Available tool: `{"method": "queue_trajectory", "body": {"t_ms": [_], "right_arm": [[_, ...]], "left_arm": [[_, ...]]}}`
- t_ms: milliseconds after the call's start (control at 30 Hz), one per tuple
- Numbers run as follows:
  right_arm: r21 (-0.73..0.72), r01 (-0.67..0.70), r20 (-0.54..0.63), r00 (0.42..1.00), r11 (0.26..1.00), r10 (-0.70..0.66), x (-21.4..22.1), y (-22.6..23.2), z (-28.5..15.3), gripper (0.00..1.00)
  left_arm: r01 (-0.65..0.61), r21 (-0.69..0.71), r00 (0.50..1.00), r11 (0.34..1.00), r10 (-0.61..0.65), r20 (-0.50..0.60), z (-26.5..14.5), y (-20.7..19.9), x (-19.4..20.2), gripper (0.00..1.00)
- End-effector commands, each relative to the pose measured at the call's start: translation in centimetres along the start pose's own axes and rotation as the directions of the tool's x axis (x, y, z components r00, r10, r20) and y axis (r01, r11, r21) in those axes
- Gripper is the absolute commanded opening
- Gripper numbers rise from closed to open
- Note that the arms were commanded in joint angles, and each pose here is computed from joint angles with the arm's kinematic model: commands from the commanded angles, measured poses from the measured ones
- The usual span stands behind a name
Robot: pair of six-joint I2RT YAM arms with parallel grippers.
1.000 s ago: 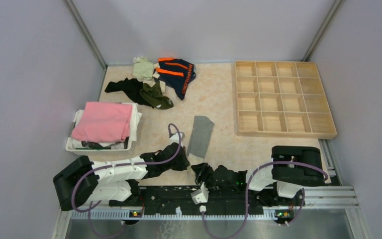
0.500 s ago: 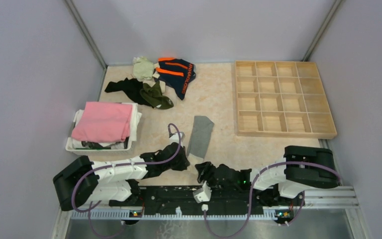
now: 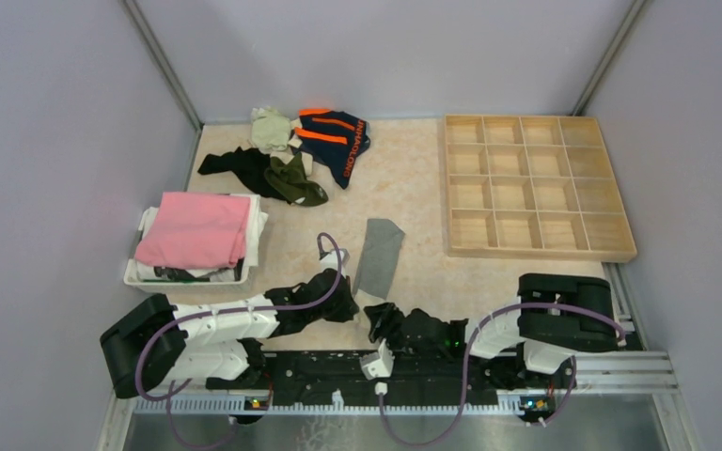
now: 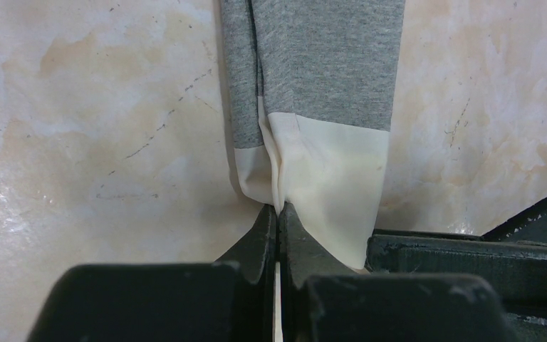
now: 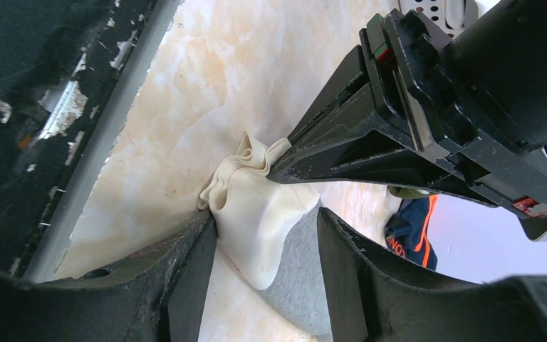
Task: Roll the underwear
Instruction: Roll the underwear to the center of the board.
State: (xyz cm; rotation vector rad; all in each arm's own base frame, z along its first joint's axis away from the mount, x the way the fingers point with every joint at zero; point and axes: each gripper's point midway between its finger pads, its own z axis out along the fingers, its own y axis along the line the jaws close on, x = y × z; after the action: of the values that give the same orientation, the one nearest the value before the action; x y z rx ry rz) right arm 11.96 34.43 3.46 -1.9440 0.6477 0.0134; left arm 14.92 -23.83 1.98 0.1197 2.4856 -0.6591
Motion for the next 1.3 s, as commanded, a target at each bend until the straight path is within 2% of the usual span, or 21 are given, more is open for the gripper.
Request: {"method": "queue_trajectory", "body": {"t_ms": [0,200,300,633,733,767,833,967,1067,1133,1267], "right_arm": [[-0.078,-0.009,-0.029,1.0,0.997,0.006,1.3,2.0,0.5,0.55],[-0.088,-0.001,-0.015,1.0,0.996,-0.001,1.2,2.1,1.0,0.55],[-0.085,0.0,-0.007,1.0,0.996,0.0,1.0,2.0,1.2,0.51],[-0.049,-0.041,0.005,0.999,0.998,0.042,0.8,1.5,0.6,0.0],[-0.042,-0.09,0.02,0.996,0.995,0.091,0.4,1.1,0.5,0.0],[-0.038,-0.109,0.028,0.993,0.993,0.111,0.2,1.0,0.3,0.0],[-0.026,-0.144,0.044,0.988,0.989,0.145,-0.1,0.6,0.1,0.0],[-0.022,-0.193,0.067,0.979,0.981,0.195,-0.8,0.1,-0.6,0.0],[-0.025,-0.224,0.08,0.971,0.974,0.225,-1.0,0.1,-1.0,0.0],[-0.029,-0.249,0.092,0.964,0.968,0.25,-1.2,0.2,-1.2,0.0],[-0.022,-0.303,0.102,0.947,0.953,0.304,-1.4,0.3,-1.6,0.0]], "left_arm": [[-0.059,-0.146,0.99,0.988,0.038,-0.138,-0.3,4.9,4.1,0.0],[-0.057,-0.145,0.99,0.988,0.037,-0.137,-0.3,4.9,4.0,0.0],[-0.056,-0.144,0.99,0.988,0.037,-0.135,-0.3,4.8,4.0,0.0],[-0.046,-0.16,0.991,0.986,0.025,-0.131,-0.5,5.1,3.9,0.0],[-0.025,-0.166,0.994,0.986,0.007,-0.11,-0.9,4.9,3.3,0.0],[-0.018,-0.166,0.995,0.986,0.002,-0.099,-1.1,4.8,3.0,0.03],[0.001,-0.169,0.997,0.986,-0.013,-0.07,-1.8,4.6,2.3,0.13],[0.053,-0.149,0.998,0.987,-0.049,0.033,-3.7,3.6,-0.4,0.38],[0.07,-0.111,0.992,0.991,-0.057,0.117,-5.1,2.7,-2.5,0.47],[0.062,-0.08,0.987,0.995,-0.049,0.156,-5.7,2.2,-3.5,0.49],[-0.03,0.083,0.982,0.996,0.014,0.189,-5.8,-0.9,-4.3,0.32]]}}
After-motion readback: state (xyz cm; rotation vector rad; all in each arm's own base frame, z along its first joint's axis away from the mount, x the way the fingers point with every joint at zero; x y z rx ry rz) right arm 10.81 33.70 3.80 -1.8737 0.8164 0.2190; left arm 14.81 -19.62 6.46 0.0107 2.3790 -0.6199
